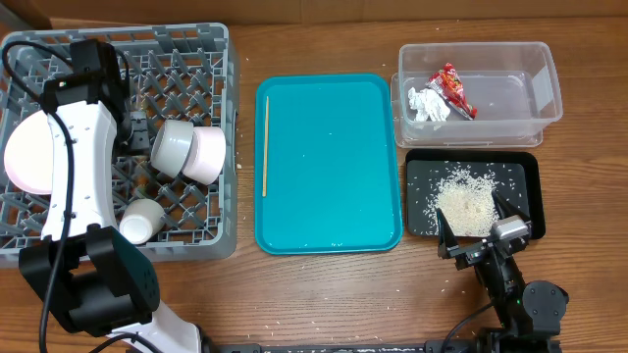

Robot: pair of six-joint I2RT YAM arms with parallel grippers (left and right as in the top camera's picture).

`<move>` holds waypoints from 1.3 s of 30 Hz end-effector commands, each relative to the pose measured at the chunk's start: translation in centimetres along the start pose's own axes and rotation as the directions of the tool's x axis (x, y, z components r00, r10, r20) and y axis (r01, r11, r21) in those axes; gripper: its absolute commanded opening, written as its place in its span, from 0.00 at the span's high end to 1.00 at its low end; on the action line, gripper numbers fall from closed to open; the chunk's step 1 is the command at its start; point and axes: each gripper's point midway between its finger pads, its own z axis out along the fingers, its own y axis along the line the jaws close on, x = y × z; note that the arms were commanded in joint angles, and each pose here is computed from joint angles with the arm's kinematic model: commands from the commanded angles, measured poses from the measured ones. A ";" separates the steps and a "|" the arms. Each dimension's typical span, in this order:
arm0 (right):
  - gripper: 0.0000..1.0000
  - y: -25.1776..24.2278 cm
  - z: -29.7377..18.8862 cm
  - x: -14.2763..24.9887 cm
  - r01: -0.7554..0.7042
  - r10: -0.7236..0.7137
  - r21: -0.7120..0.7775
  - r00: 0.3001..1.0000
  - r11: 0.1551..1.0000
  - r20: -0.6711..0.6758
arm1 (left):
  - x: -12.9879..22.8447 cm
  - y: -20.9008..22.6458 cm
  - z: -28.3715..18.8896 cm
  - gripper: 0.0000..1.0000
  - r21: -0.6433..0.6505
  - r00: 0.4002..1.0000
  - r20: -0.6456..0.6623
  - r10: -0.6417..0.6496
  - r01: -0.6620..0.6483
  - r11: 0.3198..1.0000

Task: Sort waste into correct bins and load items into the dishwasher
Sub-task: 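Carry the chopstick left into the rack and release, then grasp the second chopstick on the teal tray with the left gripper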

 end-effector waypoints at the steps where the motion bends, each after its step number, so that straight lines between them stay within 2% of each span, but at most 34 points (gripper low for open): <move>1: 0.00 0.0 0.0 0.2 -0.008 0.008 -0.001 1.000 1.000 0.002 | -0.8 -0.4 -1.9 0.59 0.027 0.999 0.036 0.003 -0.004 1.000; 3: 0.00 0.0 0.0 0.2 -0.008 0.008 -0.001 1.000 1.000 0.002 | -1.0 -0.7 -3.4 0.58 0.058 0.998 0.048 -0.034 0.032 0.998; 5: 0.00 0.0 0.0 0.2 -0.008 0.008 -0.001 1.000 1.000 0.002 | -1.1 -3.2 -5.6 0.59 0.201 0.996 0.069 -0.048 0.033 0.979; 8: 0.00 0.0 0.0 0.2 -0.008 0.008 -0.001 1.000 1.000 0.002 | -0.8 -9.0 -8.7 0.61 0.439 0.994 0.106 0.002 -0.048 0.897; 11: 0.00 0.0 0.0 0.2 -0.008 0.008 -0.001 1.000 1.000 0.002 | -0.3 -14.3 -10.6 0.62 0.542 0.986 0.140 0.090 -0.153 0.827; 13: 0.00 0.0 0.0 0.2 -0.008 0.008 -0.001 1.000 1.000 0.002 | 0.3 -17.5 -10.7 0.63 0.512 0.974 0.163 0.155 -0.218 0.831; 16: 0.00 0.0 0.0 0.2 -0.008 0.008 -0.001 1.000 1.000 0.002 | 0.7 -20.7 -9.6 0.64 0.434 0.972 0.158 0.173 -0.226 0.872; 20: 0.00 0.0 0.0 0.2 -0.008 0.008 -0.001 1.000 1.000 0.002 | 0.4 -22.6 -5.4 0.61 0.206 0.984 0.151 0.095 -0.125 0.970; 22: 0.00 0.0 0.0 0.2 -0.008 0.008 -0.001 1.000 1.000 0.002 | 0.0 -23.4 -3.0 0.59 0.126 0.986 0.156 0.056 -0.076 0.989; 29: 0.00 0.0 0.0 0.2 -0.008 0.008 -0.001 1.000 1.000 0.002 | 0.7 -27.6 3.9 0.66 0.179 0.995 0.043 0.085 -0.091 0.980; 39: 0.01 0.0 0.0 0.2 -0.008 0.008 -0.001 1.000 1.000 0.002 | 2.4 -28.8 7.5 0.71 0.174 0.993 -0.044 0.109 -0.099 0.980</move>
